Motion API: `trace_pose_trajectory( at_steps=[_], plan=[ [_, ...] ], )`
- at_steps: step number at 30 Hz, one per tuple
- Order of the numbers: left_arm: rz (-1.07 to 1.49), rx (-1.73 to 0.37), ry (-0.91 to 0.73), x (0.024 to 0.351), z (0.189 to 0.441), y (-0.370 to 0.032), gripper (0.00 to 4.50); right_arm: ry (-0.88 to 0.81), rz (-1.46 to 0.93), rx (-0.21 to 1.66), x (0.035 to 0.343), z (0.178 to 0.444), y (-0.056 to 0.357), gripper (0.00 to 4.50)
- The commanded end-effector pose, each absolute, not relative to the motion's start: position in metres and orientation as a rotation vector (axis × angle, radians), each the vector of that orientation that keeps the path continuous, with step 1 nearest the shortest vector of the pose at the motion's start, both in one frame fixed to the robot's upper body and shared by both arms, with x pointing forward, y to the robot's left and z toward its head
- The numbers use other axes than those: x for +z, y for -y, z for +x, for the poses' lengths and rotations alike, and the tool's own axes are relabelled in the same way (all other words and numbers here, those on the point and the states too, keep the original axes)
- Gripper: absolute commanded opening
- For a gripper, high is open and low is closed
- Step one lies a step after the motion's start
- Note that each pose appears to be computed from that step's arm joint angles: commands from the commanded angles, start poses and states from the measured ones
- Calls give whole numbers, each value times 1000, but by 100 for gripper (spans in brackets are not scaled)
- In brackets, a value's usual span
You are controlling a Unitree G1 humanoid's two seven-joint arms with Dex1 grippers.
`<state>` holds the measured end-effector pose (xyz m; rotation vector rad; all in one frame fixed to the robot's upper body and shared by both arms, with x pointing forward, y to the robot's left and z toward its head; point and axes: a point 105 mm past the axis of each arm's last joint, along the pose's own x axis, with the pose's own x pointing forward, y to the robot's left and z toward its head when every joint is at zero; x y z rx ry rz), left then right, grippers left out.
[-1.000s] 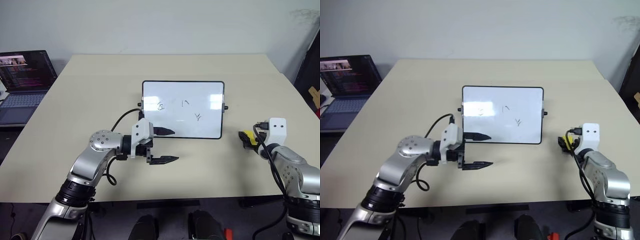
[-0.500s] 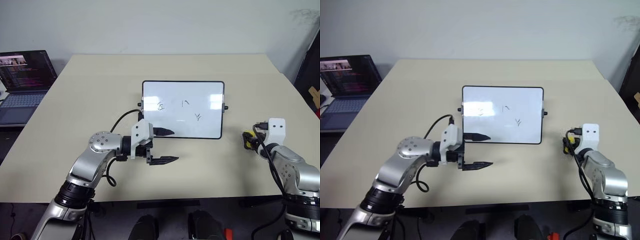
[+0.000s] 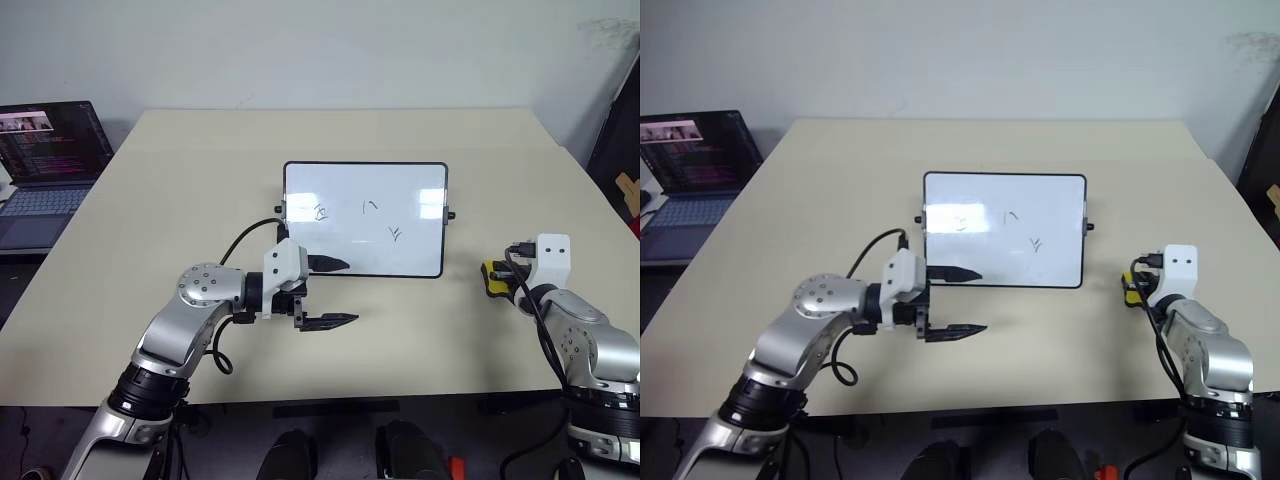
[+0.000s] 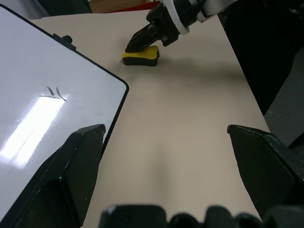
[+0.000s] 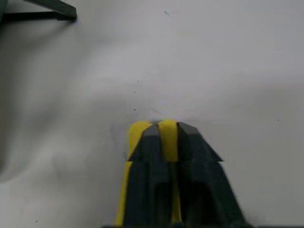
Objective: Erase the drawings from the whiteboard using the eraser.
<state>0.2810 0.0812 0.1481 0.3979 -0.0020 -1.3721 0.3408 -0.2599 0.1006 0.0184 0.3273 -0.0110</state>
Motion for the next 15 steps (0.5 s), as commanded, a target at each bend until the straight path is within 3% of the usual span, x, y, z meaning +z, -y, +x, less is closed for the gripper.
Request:
trace_pose_trajectory(
  at_steps=[1, 5, 8, 15],
  plan=[
    [425, -1378, 45, 156, 277, -80, 450, -327, 14, 4, 101, 340, 255, 3],
    [423, -1378, 45, 156, 276, -80, 450, -310, 10, 0, 104, 341, 255, 3],
    [422, -1378, 45, 156, 277, -80, 450, -275, -8, -8, 110, 341, 258, 64],
    [418, -1382, 44, 155, 275, -79, 450, -259, 0, 17, 118, 338, 250, 310]
  ],
)
